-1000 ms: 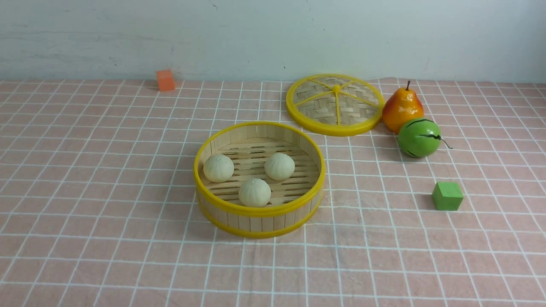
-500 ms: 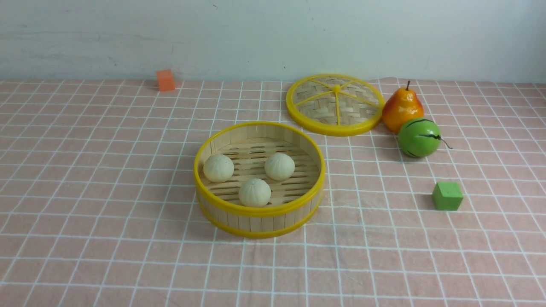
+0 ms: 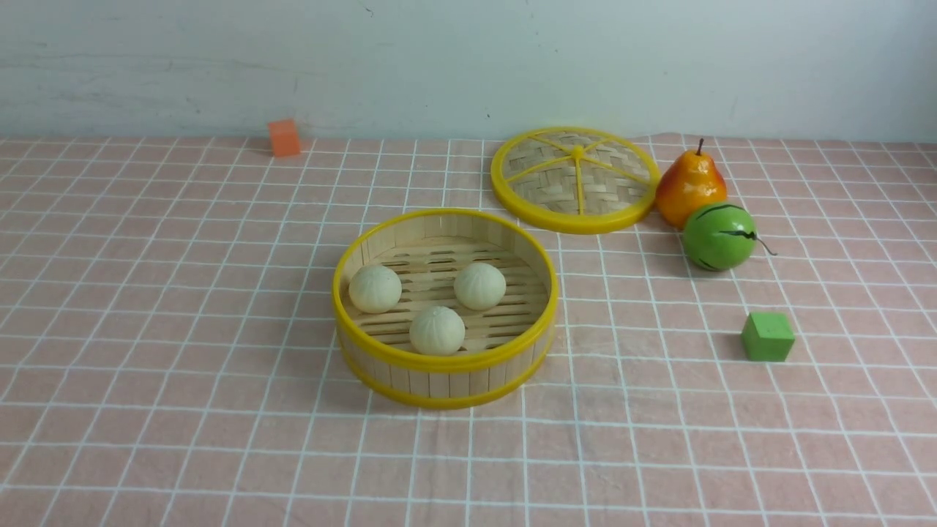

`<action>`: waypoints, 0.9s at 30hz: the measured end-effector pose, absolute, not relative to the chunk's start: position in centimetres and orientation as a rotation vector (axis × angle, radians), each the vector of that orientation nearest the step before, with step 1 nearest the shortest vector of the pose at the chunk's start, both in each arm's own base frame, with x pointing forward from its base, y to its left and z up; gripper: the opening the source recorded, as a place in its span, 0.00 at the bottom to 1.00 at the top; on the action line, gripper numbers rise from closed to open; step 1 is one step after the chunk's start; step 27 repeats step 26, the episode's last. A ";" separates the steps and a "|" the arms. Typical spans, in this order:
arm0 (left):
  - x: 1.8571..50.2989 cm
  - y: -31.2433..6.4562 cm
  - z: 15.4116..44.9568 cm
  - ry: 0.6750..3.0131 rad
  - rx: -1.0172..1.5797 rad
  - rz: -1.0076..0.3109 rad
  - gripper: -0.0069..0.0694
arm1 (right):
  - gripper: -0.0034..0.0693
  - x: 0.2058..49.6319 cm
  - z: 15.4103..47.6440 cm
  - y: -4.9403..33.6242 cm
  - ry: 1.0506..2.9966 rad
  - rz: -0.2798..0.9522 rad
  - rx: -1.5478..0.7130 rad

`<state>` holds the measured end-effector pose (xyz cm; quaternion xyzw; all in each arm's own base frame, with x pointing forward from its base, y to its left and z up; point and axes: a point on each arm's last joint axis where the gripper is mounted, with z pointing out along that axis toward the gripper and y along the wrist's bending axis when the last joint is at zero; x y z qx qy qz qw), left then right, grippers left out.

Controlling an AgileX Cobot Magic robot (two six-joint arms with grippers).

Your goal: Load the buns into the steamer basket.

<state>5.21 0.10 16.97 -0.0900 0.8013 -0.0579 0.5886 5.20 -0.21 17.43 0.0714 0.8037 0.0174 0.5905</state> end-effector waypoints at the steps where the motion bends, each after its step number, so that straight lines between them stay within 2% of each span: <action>1: 5.2 0.1 17.0 1.866 -0.210 -0.135 0.07 | 0.19 5.2 17.4 -0.2 1.870 0.041 0.166; 27: 5.2 0.1 17.0 1.866 -0.210 -0.135 0.09 | 0.24 5.2 17.4 -0.2 1.871 0.041 0.166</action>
